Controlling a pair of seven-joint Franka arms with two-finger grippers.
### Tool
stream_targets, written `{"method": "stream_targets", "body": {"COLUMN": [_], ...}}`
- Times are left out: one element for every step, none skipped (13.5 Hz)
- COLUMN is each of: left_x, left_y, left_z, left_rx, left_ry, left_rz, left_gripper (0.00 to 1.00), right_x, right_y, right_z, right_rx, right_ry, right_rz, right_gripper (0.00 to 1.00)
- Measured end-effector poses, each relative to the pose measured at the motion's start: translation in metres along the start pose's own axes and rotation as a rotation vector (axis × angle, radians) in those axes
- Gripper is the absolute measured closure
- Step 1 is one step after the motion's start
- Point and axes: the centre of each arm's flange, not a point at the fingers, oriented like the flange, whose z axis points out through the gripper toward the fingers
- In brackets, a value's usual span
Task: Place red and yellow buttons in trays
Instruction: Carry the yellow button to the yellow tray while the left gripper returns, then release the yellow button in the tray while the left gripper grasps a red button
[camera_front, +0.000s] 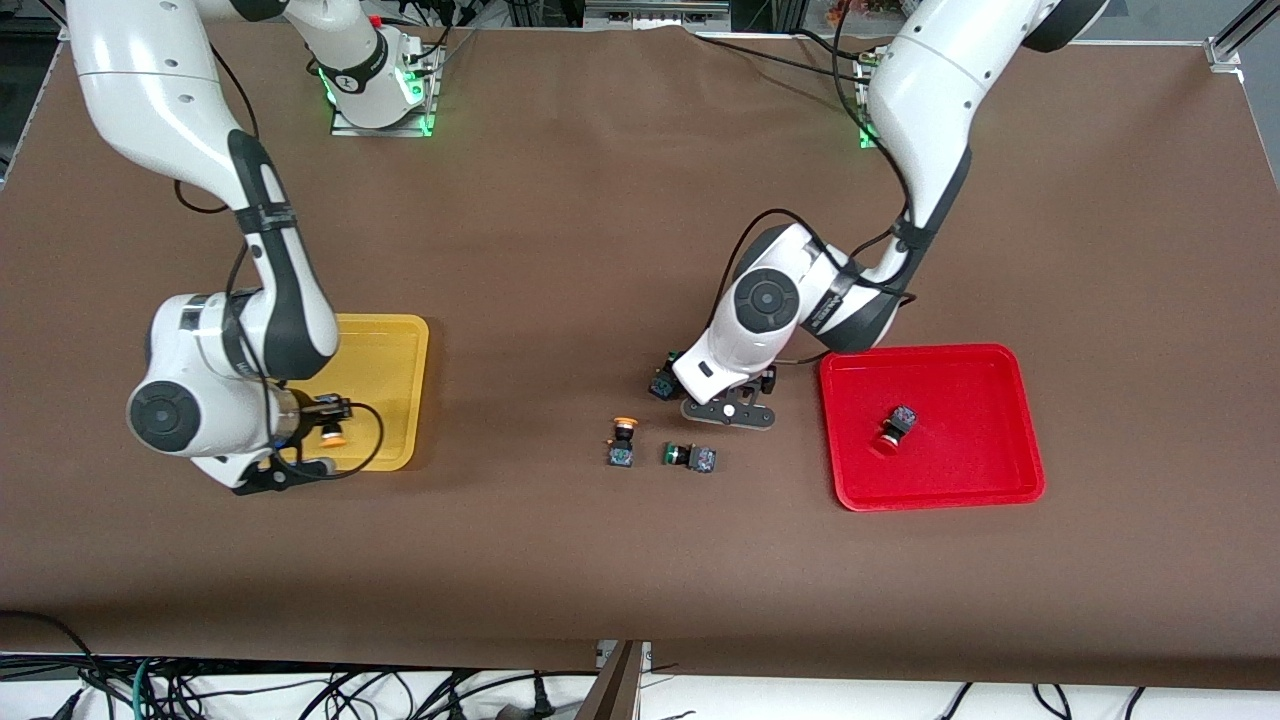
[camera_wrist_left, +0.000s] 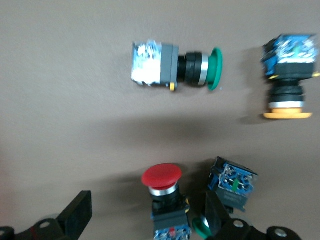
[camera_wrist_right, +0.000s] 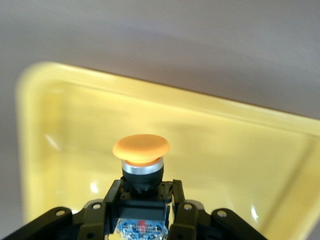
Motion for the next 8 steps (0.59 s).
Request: {"method": "stream_targets", "body": {"left_x": [-0.003, -0.004, -0.004, -0.003, -0.003, -0.003, -0.003, -0.003], "left_y": [0.003, 0.004, 0.004, 0.003, 0.002, 0.001, 0.000, -0.001], "left_z": [0.009, 0.014, 0.016, 0.017, 0.018, 0.019, 0.021, 0.024], "left_rx": [0.010, 0.016, 0.019, 0.021, 0.023, 0.024, 0.026, 0.028], "left_ry": [-0.002, -0.004, -0.005, -0.005, -0.006, -0.007, -0.009, -0.013], "left_rz": [-0.014, -0.022, -0.026, -0.029, -0.031, -0.034, -0.036, -0.037], "left_gripper": [0.00, 0.00, 0.00, 0.05, 0.05, 0.14, 0.23, 0.24], "right_x": [-0.007, -0.014, -0.020, -0.025, -0.028, -0.030, -0.031, -0.031], "right_y": [0.021, 0.040, 0.054, 0.064, 0.068, 0.068, 0.067, 0.068], "right_z": [0.009, 0.019, 0.028, 0.037, 0.044, 0.048, 0.050, 0.051], "right_rx": [0.006, 0.019, 0.035, 0.049, 0.057, 0.059, 0.060, 0.060], "right_ry": [-0.017, -0.029, -0.035, -0.040, -0.046, -0.051, -0.055, -0.056], "right_rz": [0.001, 0.007, 0.019, 0.031, 0.037, 0.038, 0.038, 0.039], "right_gripper": [0.56, 0.56, 0.56, 0.56, 0.56, 0.56, 0.56, 0.56]}}
